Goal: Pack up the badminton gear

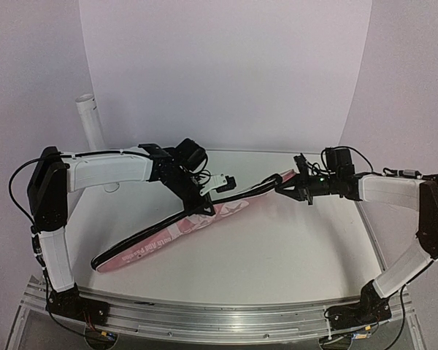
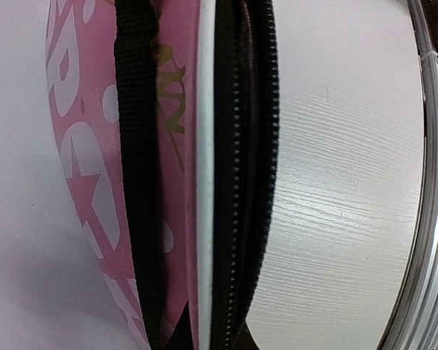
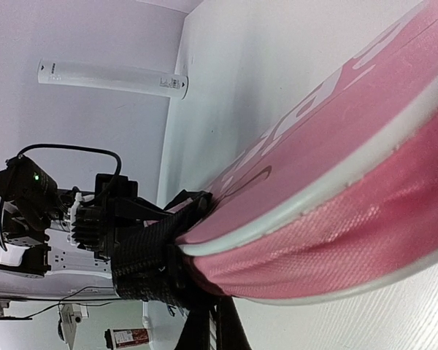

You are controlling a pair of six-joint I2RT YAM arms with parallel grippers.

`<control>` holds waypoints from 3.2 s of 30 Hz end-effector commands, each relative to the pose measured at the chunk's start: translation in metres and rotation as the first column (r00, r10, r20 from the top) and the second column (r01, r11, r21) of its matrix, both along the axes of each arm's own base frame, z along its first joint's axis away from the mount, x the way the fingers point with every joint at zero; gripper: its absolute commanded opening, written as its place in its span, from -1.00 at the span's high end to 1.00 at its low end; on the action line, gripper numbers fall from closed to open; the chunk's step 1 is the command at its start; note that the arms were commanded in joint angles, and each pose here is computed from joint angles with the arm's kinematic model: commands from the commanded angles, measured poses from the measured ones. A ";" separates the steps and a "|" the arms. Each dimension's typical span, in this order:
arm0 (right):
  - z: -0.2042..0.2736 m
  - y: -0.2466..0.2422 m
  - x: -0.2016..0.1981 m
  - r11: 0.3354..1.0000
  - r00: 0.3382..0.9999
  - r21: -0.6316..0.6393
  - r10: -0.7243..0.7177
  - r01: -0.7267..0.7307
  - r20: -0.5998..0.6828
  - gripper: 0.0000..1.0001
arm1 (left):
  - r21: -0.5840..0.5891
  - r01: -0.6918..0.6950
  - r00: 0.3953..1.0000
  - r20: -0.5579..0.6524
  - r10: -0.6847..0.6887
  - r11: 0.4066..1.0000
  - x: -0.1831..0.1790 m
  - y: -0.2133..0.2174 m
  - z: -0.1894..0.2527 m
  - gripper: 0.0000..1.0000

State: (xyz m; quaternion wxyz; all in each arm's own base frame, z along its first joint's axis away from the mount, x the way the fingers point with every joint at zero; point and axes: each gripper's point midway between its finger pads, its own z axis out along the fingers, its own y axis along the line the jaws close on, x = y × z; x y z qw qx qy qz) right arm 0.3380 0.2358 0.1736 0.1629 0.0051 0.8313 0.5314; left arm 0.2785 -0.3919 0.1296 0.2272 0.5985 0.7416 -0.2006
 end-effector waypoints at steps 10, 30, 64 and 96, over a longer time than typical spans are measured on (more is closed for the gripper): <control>0.035 0.024 0.007 0.984 0.993 0.129 -0.119 0.119 -0.002 1.00 | -0.159 -0.055 0.998 0.025 0.060 0.986 0.017 -0.030 0.046 1.00; 0.021 0.100 0.000 0.967 0.969 0.109 -0.219 0.231 -0.117 1.00 | -0.343 -0.022 0.996 0.079 0.052 0.939 0.039 -0.081 0.076 1.00; -0.047 0.079 0.047 0.892 0.883 -0.052 -0.451 0.448 -0.131 1.00 | 0.414 -0.165 0.985 0.110 0.131 0.895 -0.083 0.197 -0.082 0.14; -0.056 0.191 -0.041 0.979 0.947 0.077 -0.159 0.187 -0.279 1.00 | -0.234 -0.128 0.992 -0.013 0.129 0.964 0.012 -0.019 0.015 1.00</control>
